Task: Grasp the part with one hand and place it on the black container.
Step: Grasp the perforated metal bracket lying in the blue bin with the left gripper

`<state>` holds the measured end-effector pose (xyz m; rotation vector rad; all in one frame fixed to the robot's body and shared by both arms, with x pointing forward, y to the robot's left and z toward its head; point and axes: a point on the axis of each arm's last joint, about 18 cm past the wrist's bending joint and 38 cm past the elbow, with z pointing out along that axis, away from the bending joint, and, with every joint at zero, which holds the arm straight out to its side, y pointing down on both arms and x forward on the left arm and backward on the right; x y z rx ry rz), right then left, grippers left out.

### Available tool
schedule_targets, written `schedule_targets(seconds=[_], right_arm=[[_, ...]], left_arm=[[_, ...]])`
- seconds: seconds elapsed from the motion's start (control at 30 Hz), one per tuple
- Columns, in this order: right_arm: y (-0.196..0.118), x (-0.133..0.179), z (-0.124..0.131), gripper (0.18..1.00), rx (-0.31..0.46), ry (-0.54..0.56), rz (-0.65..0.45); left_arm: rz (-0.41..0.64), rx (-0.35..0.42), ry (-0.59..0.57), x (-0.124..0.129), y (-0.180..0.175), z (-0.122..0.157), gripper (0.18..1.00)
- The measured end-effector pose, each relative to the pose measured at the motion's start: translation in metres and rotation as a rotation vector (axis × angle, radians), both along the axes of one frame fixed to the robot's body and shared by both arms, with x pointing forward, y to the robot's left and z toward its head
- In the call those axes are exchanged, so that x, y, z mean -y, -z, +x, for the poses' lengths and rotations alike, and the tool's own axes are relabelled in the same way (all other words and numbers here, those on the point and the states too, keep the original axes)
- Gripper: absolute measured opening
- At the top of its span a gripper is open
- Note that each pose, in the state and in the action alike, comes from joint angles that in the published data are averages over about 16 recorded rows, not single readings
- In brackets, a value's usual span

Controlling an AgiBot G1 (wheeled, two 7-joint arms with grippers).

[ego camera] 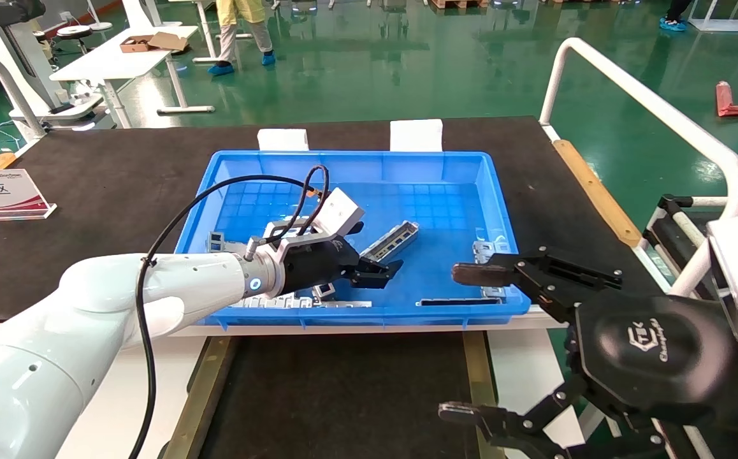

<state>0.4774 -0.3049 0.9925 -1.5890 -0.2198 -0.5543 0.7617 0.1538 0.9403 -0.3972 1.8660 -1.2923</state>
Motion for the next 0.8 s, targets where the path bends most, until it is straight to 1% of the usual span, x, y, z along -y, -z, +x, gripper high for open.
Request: schedule_targets(seconds=[0.1, 0.23, 0.3, 0.4, 0.5, 0.6, 0.7, 0.8], right_arm=[[0.000, 0.000, 0.000, 0.970, 0.000, 0.000, 0.000], [0.000, 0.000, 0.000, 0.946, 0.000, 0.000, 0.000], [0.000, 0.000, 0.000, 0.920, 0.000, 0.000, 0.000], [0.000, 0.000, 0.000, 0.885, 0.000, 0.000, 0.000], [0.000, 0.000, 0.000, 0.828, 0.000, 0.000, 0.000], [0.000, 0.000, 0.000, 0.779, 0.000, 0.000, 0.000], [0.000, 0.000, 0.000, 0.706, 0.000, 0.000, 0.000], [0.000, 0.000, 0.000, 0.639, 0.000, 0.000, 0.000]], left_arm=[[-0.002, -0.007, -0.008, 0.002, 0.003, 0.001, 0.980], [-0.006, -0.015, -0.017, 0.004, 0.007, 0.001, 0.948], [-0.009, -0.020, -0.022, 0.005, 0.008, 0.002, 0.933], [-0.014, -0.026, -0.028, 0.005, 0.011, 0.002, 0.890], [-0.017, -0.031, -0.034, 0.006, 0.012, 0.003, 0.852], [-0.020, -0.035, -0.038, 0.006, 0.014, 0.003, 0.789], [-0.022, -0.039, -0.043, 0.006, 0.015, 0.004, 0.736], [-0.025, -0.042, -0.047, 0.006, 0.016, 0.004, 0.660]])
